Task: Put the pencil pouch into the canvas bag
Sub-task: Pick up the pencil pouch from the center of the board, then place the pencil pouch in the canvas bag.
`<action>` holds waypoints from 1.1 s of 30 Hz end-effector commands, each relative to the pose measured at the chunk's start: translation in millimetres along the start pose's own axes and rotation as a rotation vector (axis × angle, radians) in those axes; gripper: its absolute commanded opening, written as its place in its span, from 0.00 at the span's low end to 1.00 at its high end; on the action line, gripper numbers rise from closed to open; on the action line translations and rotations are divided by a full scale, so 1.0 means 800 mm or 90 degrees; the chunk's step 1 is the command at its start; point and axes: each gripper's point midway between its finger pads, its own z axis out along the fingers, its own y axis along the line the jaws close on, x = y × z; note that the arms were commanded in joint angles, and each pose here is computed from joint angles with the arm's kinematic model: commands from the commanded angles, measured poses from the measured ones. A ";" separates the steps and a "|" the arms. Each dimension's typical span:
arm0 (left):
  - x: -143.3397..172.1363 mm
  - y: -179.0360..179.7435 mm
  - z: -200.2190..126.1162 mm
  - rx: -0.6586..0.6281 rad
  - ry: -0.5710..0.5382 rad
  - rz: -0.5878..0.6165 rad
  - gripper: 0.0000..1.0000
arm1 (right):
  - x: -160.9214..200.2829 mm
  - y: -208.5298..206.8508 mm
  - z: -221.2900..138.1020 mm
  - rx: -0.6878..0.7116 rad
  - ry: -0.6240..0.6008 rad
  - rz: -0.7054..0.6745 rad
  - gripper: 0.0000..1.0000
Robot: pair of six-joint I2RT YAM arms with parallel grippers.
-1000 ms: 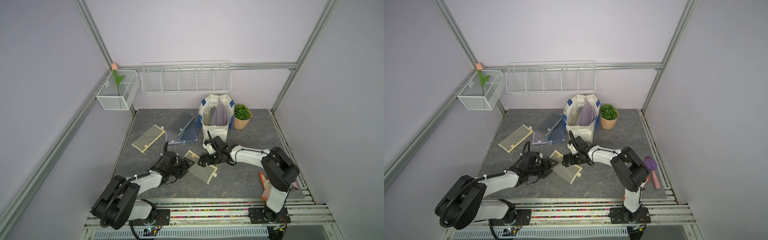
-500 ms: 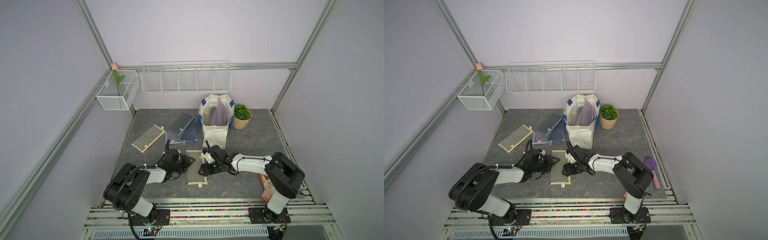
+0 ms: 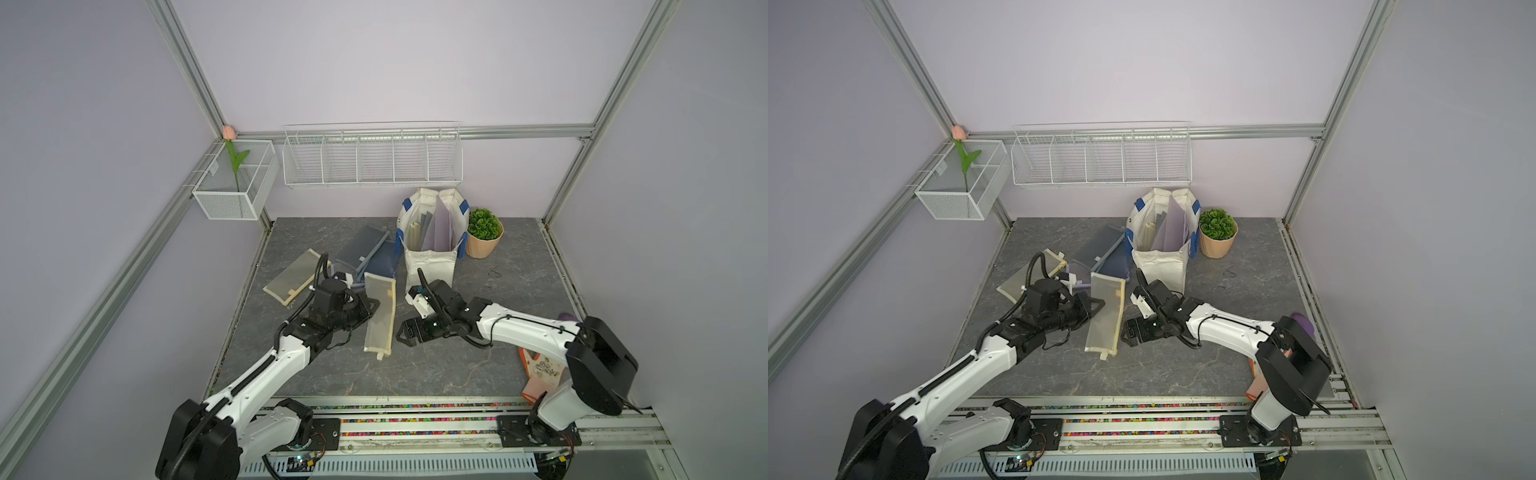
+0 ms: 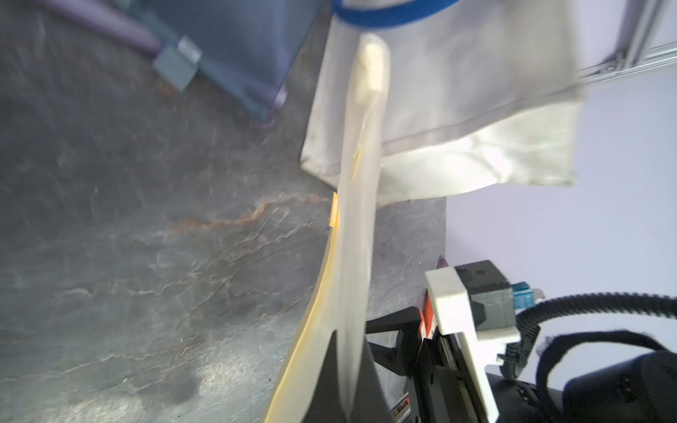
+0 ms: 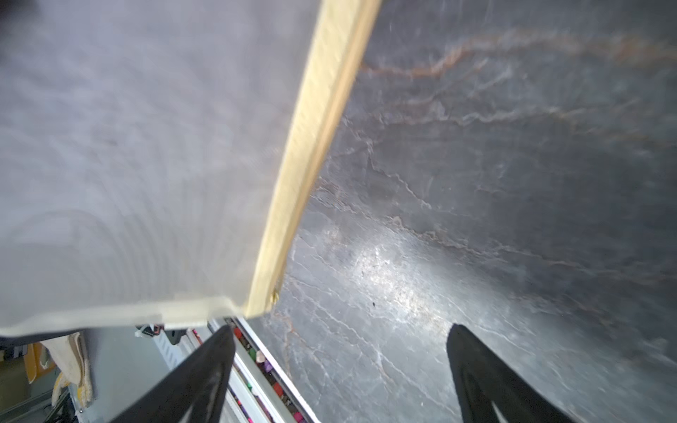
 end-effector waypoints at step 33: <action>-0.213 -0.308 0.228 0.100 -0.127 0.260 0.00 | -0.039 -0.090 -0.286 0.134 -0.230 0.102 0.93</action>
